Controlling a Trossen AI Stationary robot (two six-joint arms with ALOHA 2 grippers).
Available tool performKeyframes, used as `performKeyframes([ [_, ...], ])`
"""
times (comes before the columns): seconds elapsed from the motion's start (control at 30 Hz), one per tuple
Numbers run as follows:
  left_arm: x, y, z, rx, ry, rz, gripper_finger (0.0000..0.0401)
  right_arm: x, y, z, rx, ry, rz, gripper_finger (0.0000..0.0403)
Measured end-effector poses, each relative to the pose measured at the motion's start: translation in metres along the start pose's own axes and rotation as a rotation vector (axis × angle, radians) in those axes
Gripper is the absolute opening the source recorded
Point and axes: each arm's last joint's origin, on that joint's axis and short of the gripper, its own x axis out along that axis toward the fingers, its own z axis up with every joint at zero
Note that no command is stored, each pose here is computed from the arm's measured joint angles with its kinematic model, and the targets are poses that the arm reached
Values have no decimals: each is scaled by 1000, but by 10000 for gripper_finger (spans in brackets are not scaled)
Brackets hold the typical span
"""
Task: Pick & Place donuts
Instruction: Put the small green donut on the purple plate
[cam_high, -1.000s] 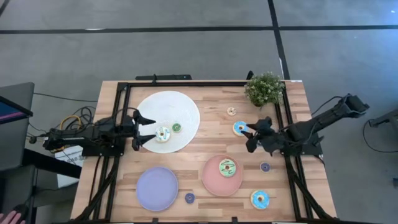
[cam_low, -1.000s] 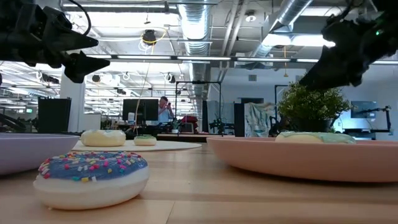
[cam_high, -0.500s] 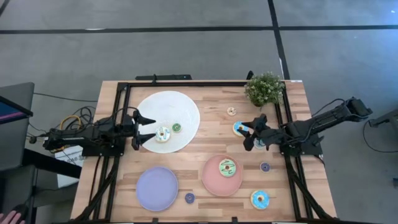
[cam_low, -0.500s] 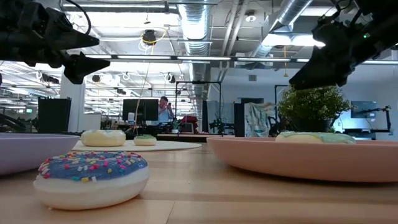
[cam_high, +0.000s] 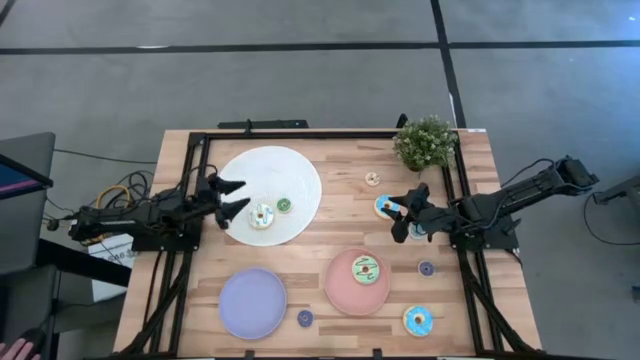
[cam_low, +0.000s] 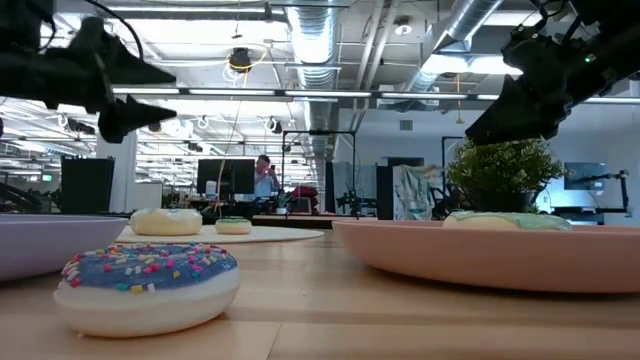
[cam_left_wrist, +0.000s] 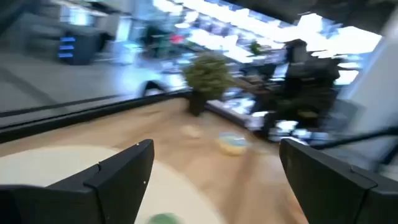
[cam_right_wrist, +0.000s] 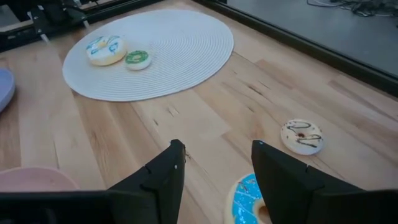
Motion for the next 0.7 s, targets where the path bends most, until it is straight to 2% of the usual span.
performKeyframes([
  [0.1, 6, 2, -6, 35, 71, 106, 336, 0, 0, 0, 0, 0, 0, 174],
  [0.23, 18, -2, -4, 5, 150, 190, 332, 0, 0, 0, 1, -3, -2, 173],
  [0.5, 70, -35, 21, 143, 365, 190, 331, 1, -2, 1, 3, -16, -34, 173],
  [0.7, 124, -58, 23, 316, 699, 198, 324, 4, -7, 1, 3, -1, -68, 173],
])
